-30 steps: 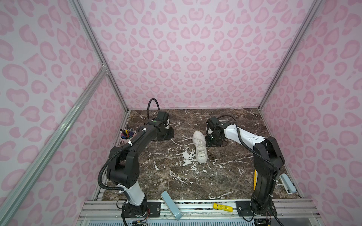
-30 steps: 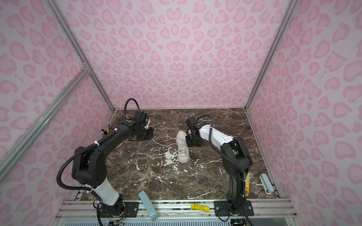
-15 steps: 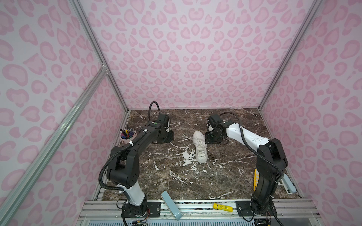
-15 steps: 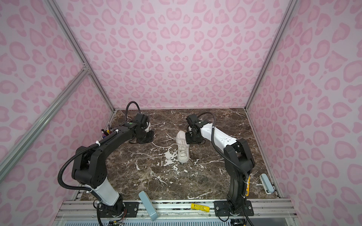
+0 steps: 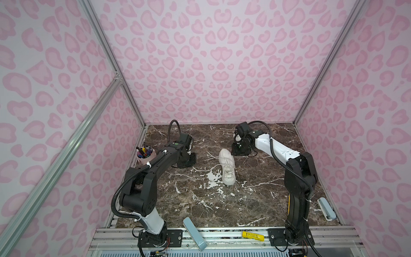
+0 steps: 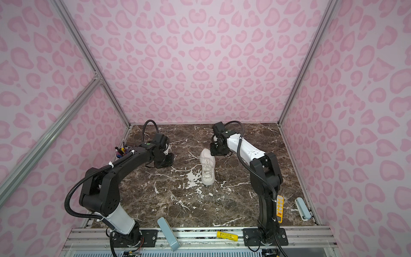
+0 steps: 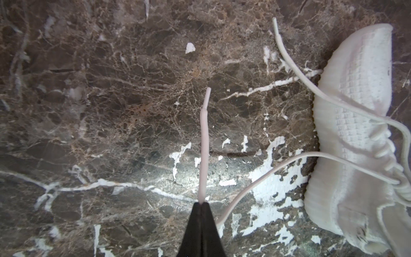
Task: Tie the shoes
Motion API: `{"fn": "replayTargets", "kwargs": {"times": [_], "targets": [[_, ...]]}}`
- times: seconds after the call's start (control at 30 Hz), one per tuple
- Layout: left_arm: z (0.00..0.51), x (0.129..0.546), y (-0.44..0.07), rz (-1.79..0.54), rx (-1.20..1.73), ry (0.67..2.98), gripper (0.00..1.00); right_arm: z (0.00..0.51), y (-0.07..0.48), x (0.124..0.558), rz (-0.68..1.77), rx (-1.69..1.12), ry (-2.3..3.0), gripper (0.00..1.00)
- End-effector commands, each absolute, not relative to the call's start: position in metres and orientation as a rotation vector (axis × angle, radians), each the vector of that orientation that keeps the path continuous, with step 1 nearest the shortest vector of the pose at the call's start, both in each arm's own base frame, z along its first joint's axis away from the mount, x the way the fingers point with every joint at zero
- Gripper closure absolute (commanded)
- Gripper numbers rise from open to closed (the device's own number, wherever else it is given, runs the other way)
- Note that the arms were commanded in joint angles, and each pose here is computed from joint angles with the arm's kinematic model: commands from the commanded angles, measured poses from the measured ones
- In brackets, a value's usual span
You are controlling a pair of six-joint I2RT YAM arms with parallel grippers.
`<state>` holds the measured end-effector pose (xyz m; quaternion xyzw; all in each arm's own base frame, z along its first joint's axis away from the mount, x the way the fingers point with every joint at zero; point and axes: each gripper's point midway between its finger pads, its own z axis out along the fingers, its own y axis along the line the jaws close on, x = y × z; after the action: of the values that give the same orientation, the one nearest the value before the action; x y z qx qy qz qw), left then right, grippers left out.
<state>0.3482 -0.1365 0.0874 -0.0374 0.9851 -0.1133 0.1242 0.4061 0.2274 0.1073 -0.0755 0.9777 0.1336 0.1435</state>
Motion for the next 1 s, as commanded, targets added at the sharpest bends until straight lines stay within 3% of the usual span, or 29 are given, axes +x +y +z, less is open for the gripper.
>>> {"fn": "replayTargets", "kwargs": {"times": [0.0, 0.2, 0.23, 0.27, 0.37, 0.47, 0.77, 0.87, 0.97], "targets": [[0.077, 0.342, -0.132, -0.303, -0.163, 2.907, 0.97, 0.105, 0.222, 0.399, 0.385, -0.244, 2.839, 0.53], [0.062, 0.347, -0.128, -0.289, -0.211, 2.936, 0.97, 0.107, 0.214, 0.392, 0.39, -0.235, 2.841, 0.53], [0.06, 0.348, -0.127, -0.277, -0.21, 2.941, 0.91, 0.107, 0.213, 0.391, 0.39, -0.236, 2.844, 0.53], [0.059, 0.349, -0.126, -0.26, -0.207, 2.944, 0.78, 0.107, 0.213, 0.39, 0.39, -0.236, 2.847, 0.53], [0.06, 0.35, -0.12, -0.215, -0.196, 2.939, 0.54, 0.108, 0.208, 0.389, 0.386, -0.226, 2.847, 0.52], [0.058, 0.349, -0.109, -0.242, -0.238, 2.92, 0.44, 0.11, 0.202, 0.389, 0.389, -0.208, 2.839, 0.52], [0.056, 0.351, -0.089, -0.261, -0.25, 2.938, 0.34, 0.112, 0.193, 0.383, 0.411, -0.192, 2.839, 0.52], [0.059, 0.353, -0.089, -0.367, -0.315, 2.926, 0.33, 0.117, 0.19, 0.383, 0.417, -0.192, 2.822, 0.52], [0.076, 0.363, -0.11, -0.473, -0.17, 2.852, 0.33, 0.109, 0.185, 0.375, 0.424, -0.193, 2.841, 0.52]]}}
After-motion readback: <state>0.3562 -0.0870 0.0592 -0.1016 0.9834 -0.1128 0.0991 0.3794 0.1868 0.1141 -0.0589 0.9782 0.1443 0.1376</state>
